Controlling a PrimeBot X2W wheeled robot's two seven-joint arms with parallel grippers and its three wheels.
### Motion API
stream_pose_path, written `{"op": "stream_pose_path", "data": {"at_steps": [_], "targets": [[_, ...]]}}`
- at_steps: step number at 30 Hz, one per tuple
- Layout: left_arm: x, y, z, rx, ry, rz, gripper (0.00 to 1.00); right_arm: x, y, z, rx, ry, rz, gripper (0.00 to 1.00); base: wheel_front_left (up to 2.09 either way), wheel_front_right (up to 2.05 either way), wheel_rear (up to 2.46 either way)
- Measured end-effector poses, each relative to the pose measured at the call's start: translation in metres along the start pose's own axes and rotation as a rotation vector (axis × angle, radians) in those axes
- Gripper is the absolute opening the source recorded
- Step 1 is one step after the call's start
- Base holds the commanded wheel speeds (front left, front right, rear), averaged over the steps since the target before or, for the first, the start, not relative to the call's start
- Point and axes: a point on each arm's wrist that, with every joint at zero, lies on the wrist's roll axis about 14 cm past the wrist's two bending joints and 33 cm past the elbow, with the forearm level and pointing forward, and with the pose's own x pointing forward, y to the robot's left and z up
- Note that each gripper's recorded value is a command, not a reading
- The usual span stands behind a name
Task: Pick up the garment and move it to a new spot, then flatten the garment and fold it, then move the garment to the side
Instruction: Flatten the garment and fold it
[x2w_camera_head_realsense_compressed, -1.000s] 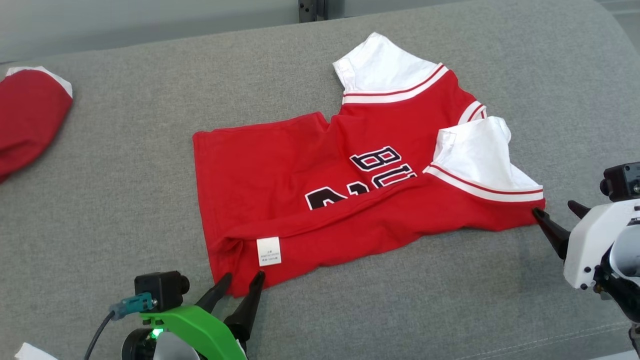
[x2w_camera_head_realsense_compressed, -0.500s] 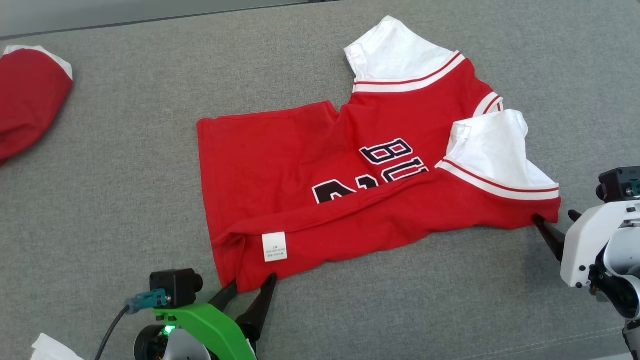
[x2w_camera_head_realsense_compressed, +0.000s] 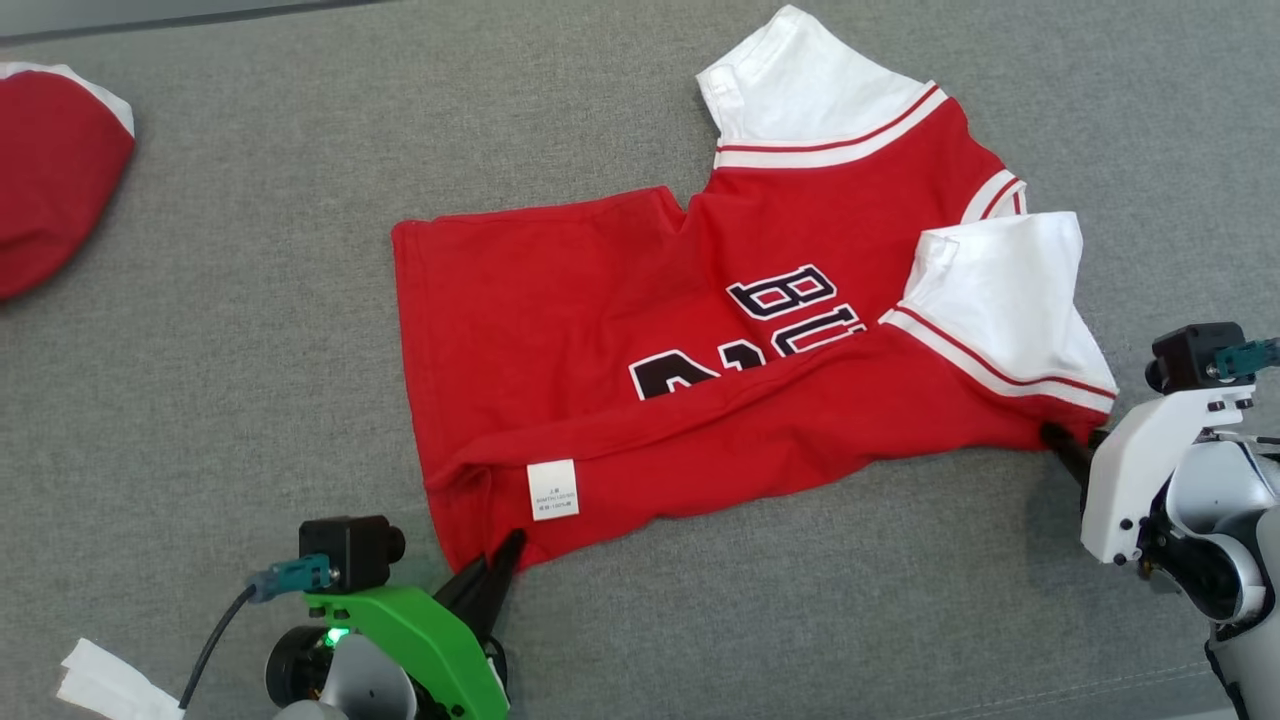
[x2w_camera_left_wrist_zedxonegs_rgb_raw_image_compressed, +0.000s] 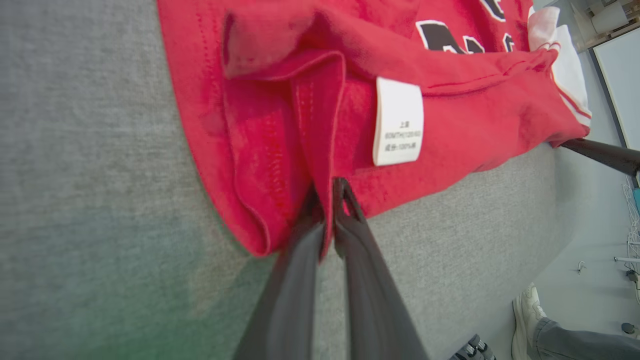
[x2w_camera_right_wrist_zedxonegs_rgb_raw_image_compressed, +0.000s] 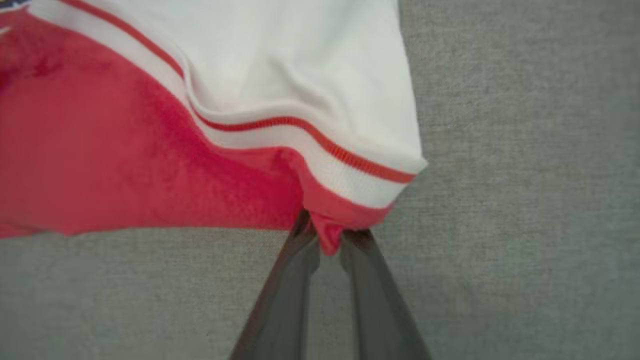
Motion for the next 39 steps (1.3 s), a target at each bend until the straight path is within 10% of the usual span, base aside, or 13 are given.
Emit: {"op": "stream_pose_path", "data": {"at_steps": [21, 22, 23, 24, 30, 39], "targets": [[-0.067, -0.007, -0.041, -0.07, 0.054, 0.03, 0.0, -0.074, -0.045, -0.055, 0.012, 0.121, -0.03, 0.0, 0.0, 0.0, 0.0], [-0.066, -0.008, -0.047, -0.09, 0.06, 0.032, 0.17, -0.074, -0.048, -0.057, 0.013, 0.12, -0.04, 0.31, 0.0, 0.0, 0.0], [-0.065, -0.009, -0.05, -0.11, 0.06, 0.037, 0.53, -0.072, -0.049, -0.059, 0.014, 0.114, -0.049, 1.0, 0.0, 0.0, 0.0], [-0.065, -0.008, -0.053, -0.117, 0.063, 0.044, 1.0, -0.07, -0.048, -0.06, 0.014, 0.113, -0.051, 1.0, 0.0, 0.0, 0.0], [-0.071, 0.005, -0.038, -0.04, 0.005, 0.094, 1.0, -0.073, -0.048, -0.044, 0.008, 0.079, -0.047, 1.0, 0.0, 0.0, 0.0], [-0.058, -0.006, 0.081, 0.258, -0.18, 0.039, 1.0, -0.081, -0.028, 0.098, -0.167, -0.226, -0.04, 1.0, 0.0, 0.0, 0.0]]}}
